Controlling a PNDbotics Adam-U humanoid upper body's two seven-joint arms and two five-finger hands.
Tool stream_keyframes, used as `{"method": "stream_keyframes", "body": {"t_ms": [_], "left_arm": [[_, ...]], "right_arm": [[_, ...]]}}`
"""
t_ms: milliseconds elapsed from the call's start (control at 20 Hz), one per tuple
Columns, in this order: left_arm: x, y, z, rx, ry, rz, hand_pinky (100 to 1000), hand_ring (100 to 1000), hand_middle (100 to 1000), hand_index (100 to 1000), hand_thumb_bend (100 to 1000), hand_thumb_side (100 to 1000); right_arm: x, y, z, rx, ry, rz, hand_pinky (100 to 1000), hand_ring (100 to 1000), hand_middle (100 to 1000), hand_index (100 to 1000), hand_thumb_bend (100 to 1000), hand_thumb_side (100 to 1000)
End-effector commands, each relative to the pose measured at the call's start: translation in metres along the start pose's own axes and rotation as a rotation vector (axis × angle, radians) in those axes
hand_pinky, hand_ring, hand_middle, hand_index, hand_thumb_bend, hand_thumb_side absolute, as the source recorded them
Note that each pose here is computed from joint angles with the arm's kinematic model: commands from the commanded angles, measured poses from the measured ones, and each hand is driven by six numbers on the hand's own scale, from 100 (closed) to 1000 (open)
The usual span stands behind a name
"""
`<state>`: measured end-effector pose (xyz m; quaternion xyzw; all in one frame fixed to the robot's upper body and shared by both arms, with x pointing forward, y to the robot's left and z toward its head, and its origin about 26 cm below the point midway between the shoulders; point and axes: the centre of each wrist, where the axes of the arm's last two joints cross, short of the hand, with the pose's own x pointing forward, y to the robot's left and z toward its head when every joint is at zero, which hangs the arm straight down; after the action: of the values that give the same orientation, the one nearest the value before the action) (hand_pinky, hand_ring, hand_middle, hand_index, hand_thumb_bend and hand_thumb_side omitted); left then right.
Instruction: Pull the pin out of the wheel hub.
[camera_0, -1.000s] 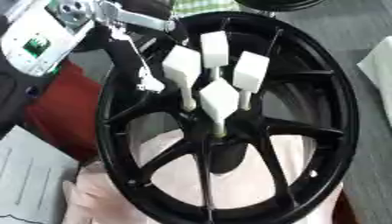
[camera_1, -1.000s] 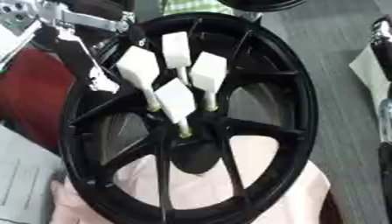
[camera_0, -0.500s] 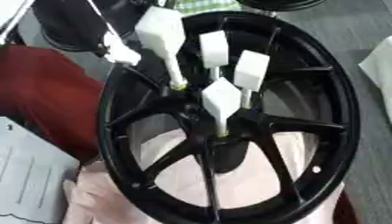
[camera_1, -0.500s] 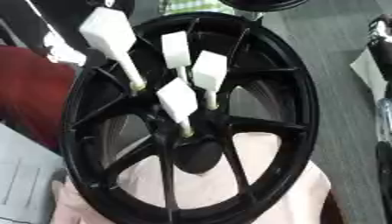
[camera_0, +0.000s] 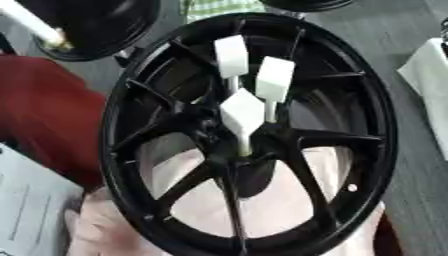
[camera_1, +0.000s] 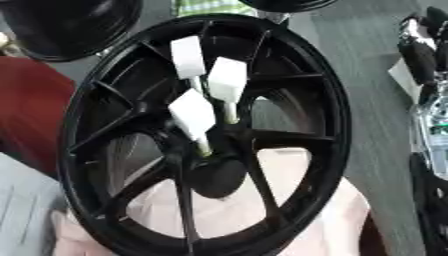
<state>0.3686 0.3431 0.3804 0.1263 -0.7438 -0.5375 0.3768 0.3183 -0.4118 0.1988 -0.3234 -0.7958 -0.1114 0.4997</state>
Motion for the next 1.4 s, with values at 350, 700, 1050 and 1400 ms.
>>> {"method": "stream_keyframes", "body": {"t_ms": [350,700,1050,1400], "left_arm": [[-0.083,-0.023,0.078,0.216,0.360,0.059,536,490,286,533,100,250],[-0.122,-0.099,0.094,0.174,0.484,0.127,783,796,751,923,100,930],[-0.129,-0.142,0.103,0.089,0.476,0.095,747,753,707,876,175,1000],[-0.118,-0.141,0.098,0.134,0.475,0.177,675,652,585,783,100,1000]], "right_arm": [[0.014,-0.006,-0.005,-0.029,-0.053,0.001,947,1000,843,906,100,546],[0.016,-0.003,-0.005,-0.032,-0.057,-0.018,947,1000,843,905,100,546],[0.016,-0.003,-0.005,-0.036,-0.057,-0.024,946,1000,841,905,100,545],[0.017,-0.003,-0.005,-0.037,-0.057,-0.026,946,1000,841,905,100,547]]}}
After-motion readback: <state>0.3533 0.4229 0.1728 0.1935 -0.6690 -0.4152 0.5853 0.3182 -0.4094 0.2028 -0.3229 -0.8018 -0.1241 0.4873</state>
